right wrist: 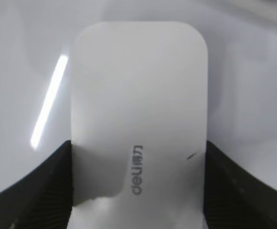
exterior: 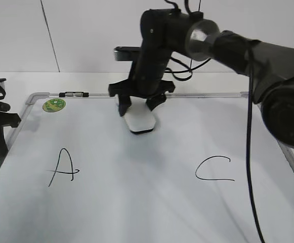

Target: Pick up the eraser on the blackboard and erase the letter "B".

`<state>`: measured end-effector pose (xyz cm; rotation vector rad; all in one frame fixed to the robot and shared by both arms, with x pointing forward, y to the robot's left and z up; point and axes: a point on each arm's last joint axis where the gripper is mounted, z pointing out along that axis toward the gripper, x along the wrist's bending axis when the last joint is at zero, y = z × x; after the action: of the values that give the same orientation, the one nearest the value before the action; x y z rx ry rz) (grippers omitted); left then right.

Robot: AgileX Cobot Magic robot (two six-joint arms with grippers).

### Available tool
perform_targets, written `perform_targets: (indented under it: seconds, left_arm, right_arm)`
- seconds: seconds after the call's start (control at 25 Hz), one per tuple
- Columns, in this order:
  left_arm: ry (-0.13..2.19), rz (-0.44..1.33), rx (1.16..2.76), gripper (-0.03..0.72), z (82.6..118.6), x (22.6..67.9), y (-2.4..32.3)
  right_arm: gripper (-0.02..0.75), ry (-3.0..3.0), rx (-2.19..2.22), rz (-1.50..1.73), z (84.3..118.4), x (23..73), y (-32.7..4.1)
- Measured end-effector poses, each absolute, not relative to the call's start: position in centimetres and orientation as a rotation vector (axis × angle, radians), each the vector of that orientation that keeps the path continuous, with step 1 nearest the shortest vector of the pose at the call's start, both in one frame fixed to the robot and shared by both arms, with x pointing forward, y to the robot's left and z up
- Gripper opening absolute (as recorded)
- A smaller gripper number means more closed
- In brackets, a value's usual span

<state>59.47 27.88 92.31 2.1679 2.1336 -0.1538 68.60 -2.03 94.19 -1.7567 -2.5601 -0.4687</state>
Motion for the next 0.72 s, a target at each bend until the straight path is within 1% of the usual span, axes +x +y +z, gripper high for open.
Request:
perform_targets:
  seconds: [0.04, 0.16, 0.32, 0.4, 0.56, 0.68, 0.72]
  left_arm:
    - [2.134, -0.154, 2.168, 0.023, 92.3, 59.5, 27.9]
    - [2.134, -0.154, 2.168, 0.023, 92.3, 59.5, 27.9]
    - [2.134, -0.154, 2.168, 0.024, 92.3, 59.5, 27.9]
    - [2.134, -0.154, 2.168, 0.024, 92.3, 59.5, 27.9]
    - [2.134, -0.156, 2.169, 0.024, 92.3, 59.4, 27.9]
    - [2.135, -0.158, 2.175, 0.024, 92.3, 59.4, 27.9]
    - [2.135, -0.158, 2.175, 0.024, 92.3, 59.4, 27.9]
  right_arm:
    - [0.538, -2.538, -1.817, -0.465, 94.2, 69.6, -3.6]
    - [0.538, -2.495, -1.906, -0.459, 94.2, 71.1, -6.5]
    - [0.538, -2.476, -1.911, -0.457, 94.2, 71.2, -6.8]
    - [0.538, -2.481, -1.903, -0.46, 94.2, 71.1, -6.5]
    - [0.538, -2.565, -1.849, -0.439, 94.2, 70.1, -4.6]
    - [0.538, -2.672, -1.762, -0.417, 94.2, 68.7, -2.2]
    - [0.538, -2.701, -1.716, -0.417, 94.2, 67.9, -0.9]
